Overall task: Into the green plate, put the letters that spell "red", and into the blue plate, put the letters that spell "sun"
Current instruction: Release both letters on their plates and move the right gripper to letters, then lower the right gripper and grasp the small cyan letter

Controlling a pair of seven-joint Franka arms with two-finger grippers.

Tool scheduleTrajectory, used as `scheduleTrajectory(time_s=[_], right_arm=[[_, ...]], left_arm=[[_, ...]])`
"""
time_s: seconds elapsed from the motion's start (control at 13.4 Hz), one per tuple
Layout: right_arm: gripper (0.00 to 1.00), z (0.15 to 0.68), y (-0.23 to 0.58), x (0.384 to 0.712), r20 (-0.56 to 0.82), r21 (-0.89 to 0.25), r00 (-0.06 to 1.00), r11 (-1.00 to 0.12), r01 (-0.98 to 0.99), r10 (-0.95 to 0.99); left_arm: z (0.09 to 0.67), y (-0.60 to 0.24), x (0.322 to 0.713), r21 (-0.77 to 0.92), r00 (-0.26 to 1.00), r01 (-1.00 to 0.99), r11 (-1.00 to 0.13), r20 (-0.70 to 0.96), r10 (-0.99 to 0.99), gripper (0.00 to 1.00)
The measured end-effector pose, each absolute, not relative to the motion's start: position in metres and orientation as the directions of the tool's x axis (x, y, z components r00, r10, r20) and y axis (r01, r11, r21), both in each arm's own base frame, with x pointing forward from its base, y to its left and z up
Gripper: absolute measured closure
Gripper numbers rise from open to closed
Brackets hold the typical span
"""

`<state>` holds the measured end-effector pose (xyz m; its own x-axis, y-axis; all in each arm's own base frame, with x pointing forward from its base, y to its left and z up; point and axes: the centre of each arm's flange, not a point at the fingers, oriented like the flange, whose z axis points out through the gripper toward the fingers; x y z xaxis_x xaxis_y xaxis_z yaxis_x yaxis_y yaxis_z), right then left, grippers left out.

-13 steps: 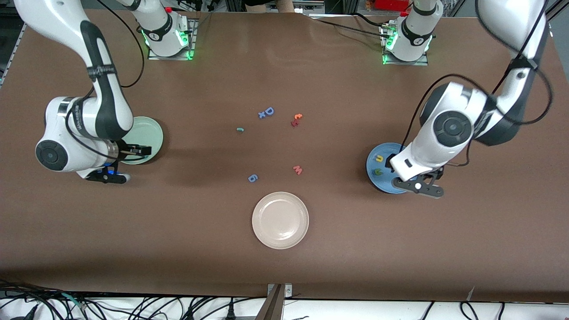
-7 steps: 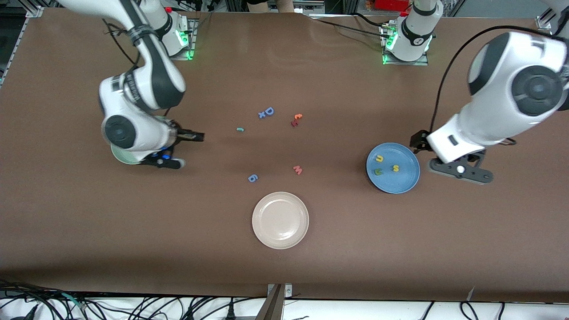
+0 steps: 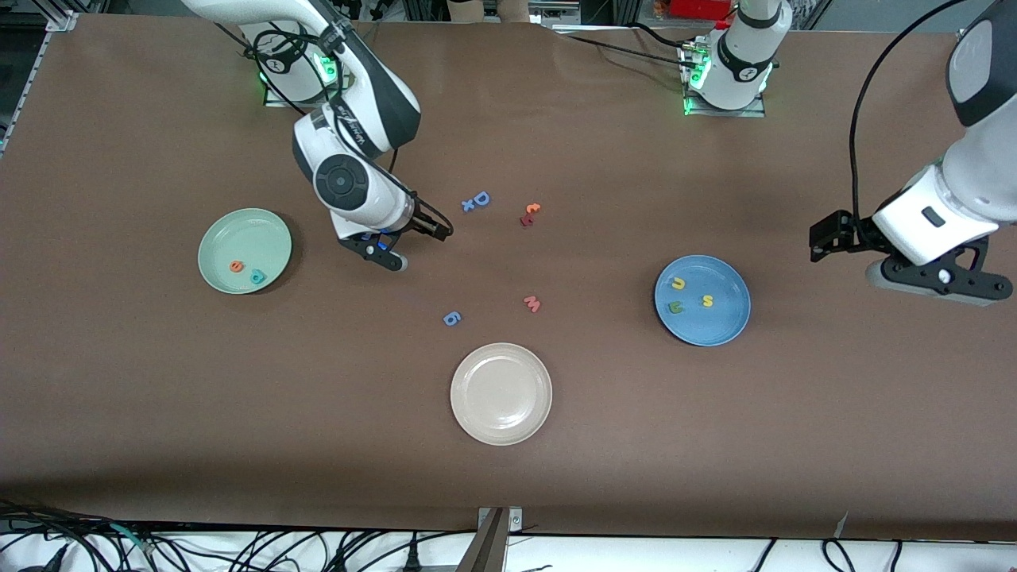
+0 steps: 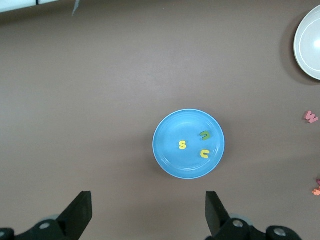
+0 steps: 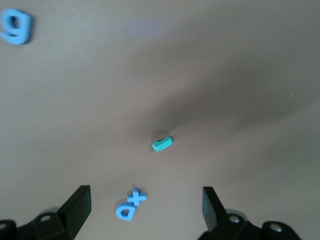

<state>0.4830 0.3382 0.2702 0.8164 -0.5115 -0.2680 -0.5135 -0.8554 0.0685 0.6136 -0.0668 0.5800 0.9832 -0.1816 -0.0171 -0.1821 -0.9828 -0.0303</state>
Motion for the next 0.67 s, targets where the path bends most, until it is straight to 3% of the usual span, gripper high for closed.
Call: scheduleTrajectory(time_s=[0.22,0.3,0.6,0.67], right_arm=[[0.05,0.235,0.326,0.465,-0.239,0.048,0.796,-0.825,-0.563,-0.556],[0.11,0.224,0.322,0.460,-0.225,0.032,0.787,-0.811,-0.584,-0.575],[0.12,0.205,0.311,0.447,-0.183,-0.016,0.699,-0.708,-0.706,-0.692],[0.17,0.204,0.311,0.447,-0.182,-0.017,0.686,-0.696,-0.718,-0.704]], left_arm=[[0.591,-0.085,0.593,0.049,0.983,-0.185,-0.982,-0.003,-0.185,0.00],[0.594,-0.087,0.584,0.054,0.983,-0.186,-0.981,0.010,-0.186,0.00],[0.592,-0.085,0.557,-0.006,0.979,-0.201,-0.980,0.013,-0.201,0.00],[0.591,-0.086,0.555,-0.033,0.976,-0.216,-0.976,0.012,-0.216,0.00]])
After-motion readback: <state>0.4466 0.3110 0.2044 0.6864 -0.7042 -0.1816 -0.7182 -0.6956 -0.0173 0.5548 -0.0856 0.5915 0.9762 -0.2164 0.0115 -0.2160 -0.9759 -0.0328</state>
